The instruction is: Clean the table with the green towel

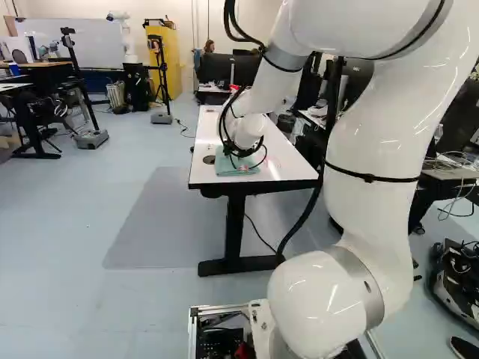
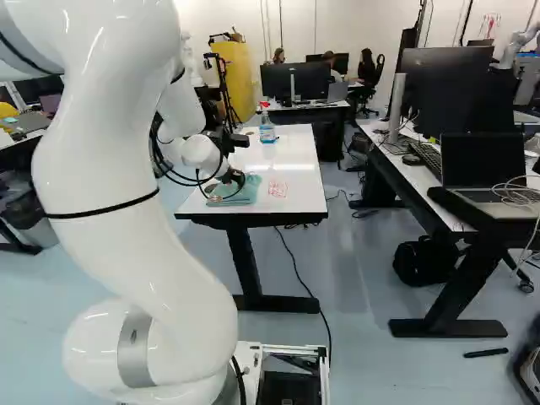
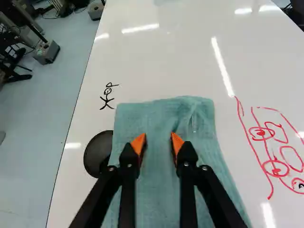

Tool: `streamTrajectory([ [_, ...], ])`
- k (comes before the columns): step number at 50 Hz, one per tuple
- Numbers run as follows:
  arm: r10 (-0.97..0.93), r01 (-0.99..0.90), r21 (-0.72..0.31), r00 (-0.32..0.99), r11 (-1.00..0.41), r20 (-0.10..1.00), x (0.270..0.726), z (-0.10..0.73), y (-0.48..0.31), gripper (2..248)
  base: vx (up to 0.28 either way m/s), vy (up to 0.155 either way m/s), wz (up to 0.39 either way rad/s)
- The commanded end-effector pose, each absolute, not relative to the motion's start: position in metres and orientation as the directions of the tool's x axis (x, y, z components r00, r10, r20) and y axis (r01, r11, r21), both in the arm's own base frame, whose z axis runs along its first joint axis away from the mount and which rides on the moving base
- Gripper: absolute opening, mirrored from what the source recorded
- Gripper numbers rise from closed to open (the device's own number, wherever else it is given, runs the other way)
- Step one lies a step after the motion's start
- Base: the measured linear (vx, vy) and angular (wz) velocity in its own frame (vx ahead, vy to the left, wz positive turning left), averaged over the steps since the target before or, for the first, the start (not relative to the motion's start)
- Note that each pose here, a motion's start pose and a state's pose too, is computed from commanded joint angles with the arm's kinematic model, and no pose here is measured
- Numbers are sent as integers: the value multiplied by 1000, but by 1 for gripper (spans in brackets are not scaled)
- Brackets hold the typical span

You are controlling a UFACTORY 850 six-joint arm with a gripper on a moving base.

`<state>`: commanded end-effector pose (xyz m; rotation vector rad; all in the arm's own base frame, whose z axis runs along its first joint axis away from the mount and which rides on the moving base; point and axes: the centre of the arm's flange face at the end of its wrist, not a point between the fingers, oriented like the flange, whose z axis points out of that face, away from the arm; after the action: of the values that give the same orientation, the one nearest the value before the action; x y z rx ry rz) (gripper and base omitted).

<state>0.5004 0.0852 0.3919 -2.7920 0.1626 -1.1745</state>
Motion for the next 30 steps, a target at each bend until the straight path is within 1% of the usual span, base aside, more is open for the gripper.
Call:
streamTrajectory([
  [1, -140, -57, -141, 695, -988, 705, 500, 392, 85, 89, 0, 0, 0],
  [5, -140, -57, -141, 695, -988, 705, 500, 392, 85, 89, 0, 0, 0],
  [6, -140, -57, -141, 695, -988, 705, 500, 392, 85, 51, 0, 0, 0],
  [10, -140, -57, -141, 695, -988, 705, 500, 392, 85, 51, 0, 0, 0],
  [11, -140, -57, -141, 695, -988, 705, 500, 392, 85, 22, 0, 0, 0],
  [30, -141, -55, -143, 689, -988, 710, 499, 397, 85, 20, 0, 0, 0],
])
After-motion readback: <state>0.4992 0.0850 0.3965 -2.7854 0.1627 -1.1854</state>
